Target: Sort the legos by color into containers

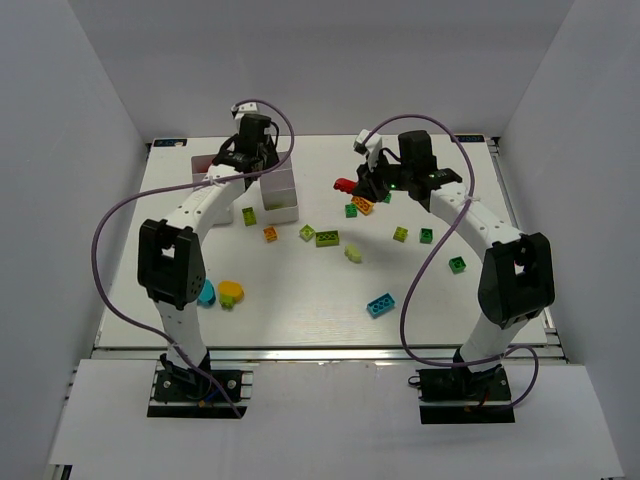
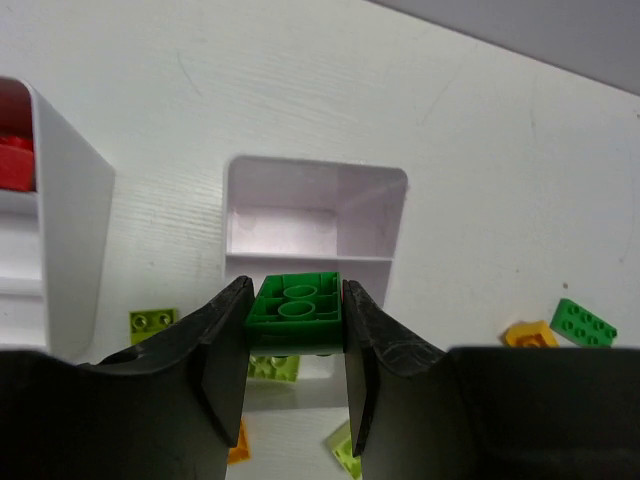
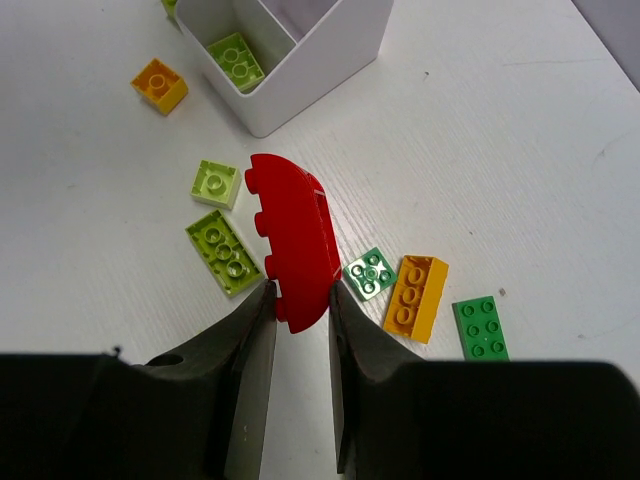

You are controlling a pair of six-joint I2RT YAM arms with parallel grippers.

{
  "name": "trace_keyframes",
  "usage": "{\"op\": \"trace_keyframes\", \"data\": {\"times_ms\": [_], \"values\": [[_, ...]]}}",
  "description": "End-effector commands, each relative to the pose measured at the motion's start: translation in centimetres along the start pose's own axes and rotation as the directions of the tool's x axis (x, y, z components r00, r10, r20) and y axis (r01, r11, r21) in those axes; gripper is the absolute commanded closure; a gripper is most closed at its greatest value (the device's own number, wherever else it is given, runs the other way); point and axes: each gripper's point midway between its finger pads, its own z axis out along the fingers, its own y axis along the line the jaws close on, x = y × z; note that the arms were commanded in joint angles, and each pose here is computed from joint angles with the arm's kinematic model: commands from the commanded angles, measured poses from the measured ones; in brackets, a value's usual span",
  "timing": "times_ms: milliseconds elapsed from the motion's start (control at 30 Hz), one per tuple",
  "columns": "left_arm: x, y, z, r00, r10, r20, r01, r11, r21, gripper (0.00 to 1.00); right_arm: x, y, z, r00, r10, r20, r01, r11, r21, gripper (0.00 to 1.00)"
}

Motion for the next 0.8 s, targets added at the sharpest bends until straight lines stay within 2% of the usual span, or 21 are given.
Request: {"op": "trace_keyframes", "data": {"times_ms": [0, 233, 567, 667, 700, 767], "values": [[-4.1, 0.2, 0.3, 0.993, 0.023, 0.113, -0.021, 1.000, -0.021, 0.97, -2.1, 0.1, -1.1, 0.997, -0.049, 0.056, 0.049, 0.999, 0.010, 1.00], [-3.9, 0.1, 3.2, 0.993, 0.061, 0.097, -0.059, 0.998, -0.024, 0.96, -2.1, 0.2, -1.1, 0.997, -0.049, 0.057, 0.049, 0.999, 0.007, 1.00], [-3.7, -0.8, 4.2, 0.995, 0.053, 0.080, -0.054, 0.998, 0.011, 0.95, -2.1, 0.2, -1.4, 0.997, -0.053, 0.060, 0.052, 0.999, 0.012, 1.00], [-3.1, -0.5, 4.3, 0.996, 0.056, 0.065, -0.056, 0.998, 0.002, 0.87, -2.1, 0.2, -1.3, 0.997, -0.052, 0.060, 0.052, 0.999, 0.008, 1.00], [-2.8, -0.5, 4.3, 0.997, 0.058, 0.059, -0.059, 0.998, 0.001, 0.76, -2.2, 0.3, -1.3, 0.997, -0.054, 0.062, 0.054, 0.999, 0.008, 1.00], [-2.8, -0.2, 4.3, 0.997, 0.054, 0.057, -0.053, 0.999, -0.011, 0.61, -2.2, 0.3, -1.3, 0.997, -0.055, 0.062, 0.055, 0.998, 0.006, 1.00]]}}
